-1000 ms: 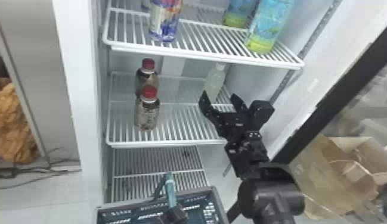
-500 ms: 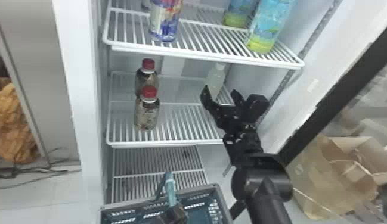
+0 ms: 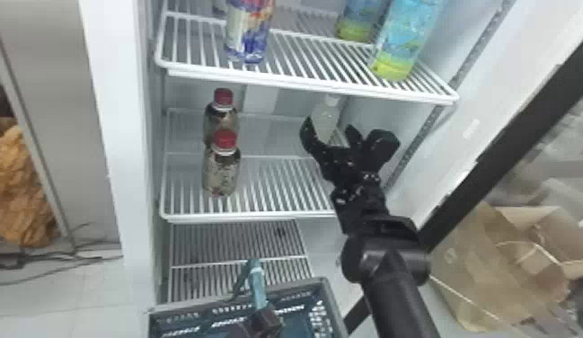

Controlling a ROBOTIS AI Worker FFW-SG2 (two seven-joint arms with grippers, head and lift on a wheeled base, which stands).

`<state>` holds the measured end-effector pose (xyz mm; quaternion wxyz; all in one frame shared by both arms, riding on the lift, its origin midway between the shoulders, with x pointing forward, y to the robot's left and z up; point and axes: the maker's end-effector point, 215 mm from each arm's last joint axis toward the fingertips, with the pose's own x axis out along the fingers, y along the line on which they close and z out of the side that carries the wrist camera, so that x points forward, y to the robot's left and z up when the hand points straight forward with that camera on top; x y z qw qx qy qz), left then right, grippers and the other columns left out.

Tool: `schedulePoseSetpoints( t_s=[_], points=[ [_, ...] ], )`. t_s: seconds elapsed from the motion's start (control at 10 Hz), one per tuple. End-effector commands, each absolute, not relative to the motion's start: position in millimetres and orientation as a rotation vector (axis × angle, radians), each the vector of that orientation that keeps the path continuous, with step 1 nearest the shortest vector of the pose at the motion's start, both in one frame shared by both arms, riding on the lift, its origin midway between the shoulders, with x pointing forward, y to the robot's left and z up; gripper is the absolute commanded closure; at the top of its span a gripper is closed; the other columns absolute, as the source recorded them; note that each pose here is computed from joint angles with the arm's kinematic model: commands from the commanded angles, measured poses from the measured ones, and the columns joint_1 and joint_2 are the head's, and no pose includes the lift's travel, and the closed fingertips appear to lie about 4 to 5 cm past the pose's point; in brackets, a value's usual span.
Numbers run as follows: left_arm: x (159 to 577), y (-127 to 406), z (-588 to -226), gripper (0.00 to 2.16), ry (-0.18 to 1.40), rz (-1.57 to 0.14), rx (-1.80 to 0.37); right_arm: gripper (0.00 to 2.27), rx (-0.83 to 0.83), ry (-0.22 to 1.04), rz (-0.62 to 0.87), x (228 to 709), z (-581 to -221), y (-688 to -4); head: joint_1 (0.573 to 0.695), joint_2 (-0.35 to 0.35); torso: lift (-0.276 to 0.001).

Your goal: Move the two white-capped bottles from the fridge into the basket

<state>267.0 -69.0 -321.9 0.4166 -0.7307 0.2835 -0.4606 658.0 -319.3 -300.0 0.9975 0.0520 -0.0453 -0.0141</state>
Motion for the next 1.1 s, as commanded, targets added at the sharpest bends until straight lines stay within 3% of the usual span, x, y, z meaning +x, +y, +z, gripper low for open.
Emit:
schedulePoseSetpoints(
  t_s=[0.0,0.7,0.8,1.0],
  points=[
    [267,-70,-321,1.12,0.712,-1.158,-1.834,0.14,0.105,-0.089,-0.029,666,-298,-318,0.695,-0.35,-0.26],
    [265,-73,-319,1.12,0.723,-1.174,-1.829,0.16,0.103,-0.046,-0.041,698,-305,-315,0.695,-0.35,-0.26],
    [265,-73,-319,1.12,0.725,-1.176,-1.83,0.27,0.103,-0.048,-0.042,700,-303,-315,0.695,-0.35,-0.26],
    [265,-73,-319,1.12,0.725,-1.173,-1.829,0.77,0.106,-0.038,-0.048,700,-308,-316,0.695,-0.35,-0.26]
  ],
)
